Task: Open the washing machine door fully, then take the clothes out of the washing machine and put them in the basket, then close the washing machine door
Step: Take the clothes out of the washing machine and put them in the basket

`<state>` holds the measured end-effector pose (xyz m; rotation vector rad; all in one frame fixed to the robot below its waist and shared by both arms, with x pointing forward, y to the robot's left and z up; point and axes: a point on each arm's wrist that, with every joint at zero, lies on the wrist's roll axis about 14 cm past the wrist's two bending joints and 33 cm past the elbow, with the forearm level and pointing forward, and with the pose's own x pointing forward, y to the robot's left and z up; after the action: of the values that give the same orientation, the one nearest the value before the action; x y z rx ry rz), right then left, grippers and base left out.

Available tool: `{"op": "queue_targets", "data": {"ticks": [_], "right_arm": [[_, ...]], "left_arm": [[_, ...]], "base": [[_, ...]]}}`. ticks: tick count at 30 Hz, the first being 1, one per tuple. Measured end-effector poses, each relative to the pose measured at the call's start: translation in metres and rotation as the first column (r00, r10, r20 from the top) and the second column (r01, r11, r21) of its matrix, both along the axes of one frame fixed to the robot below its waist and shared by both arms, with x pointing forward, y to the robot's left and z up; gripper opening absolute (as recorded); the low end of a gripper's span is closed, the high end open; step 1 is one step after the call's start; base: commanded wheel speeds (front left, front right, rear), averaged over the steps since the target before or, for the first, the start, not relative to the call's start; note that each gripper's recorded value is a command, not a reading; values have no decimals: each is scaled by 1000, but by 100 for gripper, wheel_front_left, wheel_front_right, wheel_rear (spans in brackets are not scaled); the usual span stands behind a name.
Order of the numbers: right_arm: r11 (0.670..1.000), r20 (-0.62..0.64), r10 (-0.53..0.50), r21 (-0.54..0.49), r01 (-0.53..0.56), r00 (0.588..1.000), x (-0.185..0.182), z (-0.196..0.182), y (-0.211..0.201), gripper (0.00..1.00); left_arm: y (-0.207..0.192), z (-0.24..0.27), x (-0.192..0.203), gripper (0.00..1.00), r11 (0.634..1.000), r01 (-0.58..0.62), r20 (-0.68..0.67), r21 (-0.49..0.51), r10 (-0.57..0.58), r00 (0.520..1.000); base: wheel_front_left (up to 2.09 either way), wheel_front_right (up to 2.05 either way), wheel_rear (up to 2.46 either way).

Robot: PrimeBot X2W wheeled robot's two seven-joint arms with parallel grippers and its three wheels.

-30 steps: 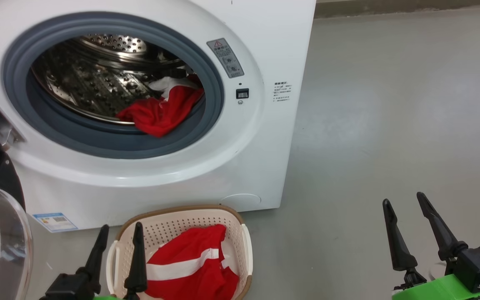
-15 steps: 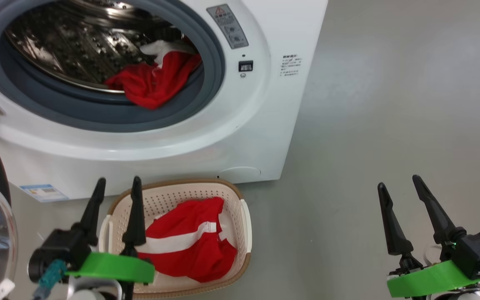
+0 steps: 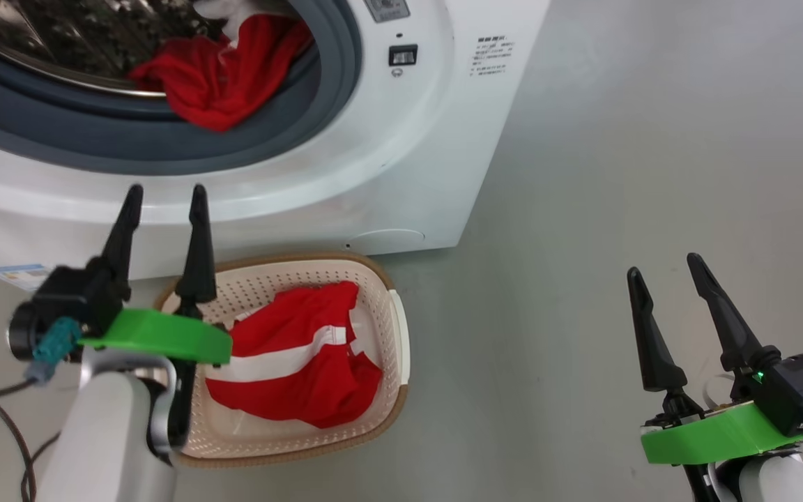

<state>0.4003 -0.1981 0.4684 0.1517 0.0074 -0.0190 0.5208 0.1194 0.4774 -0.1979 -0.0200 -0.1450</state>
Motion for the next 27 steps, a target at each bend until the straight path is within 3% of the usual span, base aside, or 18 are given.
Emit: {"op": "queue_targets", "data": {"ticks": [15, 27], "right_arm": [[1000, -50, -12, 6, 13, 999, 8, -19, -4, 100], [1000, -71, -9, 5, 9, 997, 15, -29, -4, 100]], "left_arm": [[-3, 3, 74, 100, 1000, 3, 12, -3, -3, 1000], [2, -21, 109, 100, 1000, -9, -63, 17, 10, 998]], "base": [[0, 0, 0], [0, 0, 0]]}}
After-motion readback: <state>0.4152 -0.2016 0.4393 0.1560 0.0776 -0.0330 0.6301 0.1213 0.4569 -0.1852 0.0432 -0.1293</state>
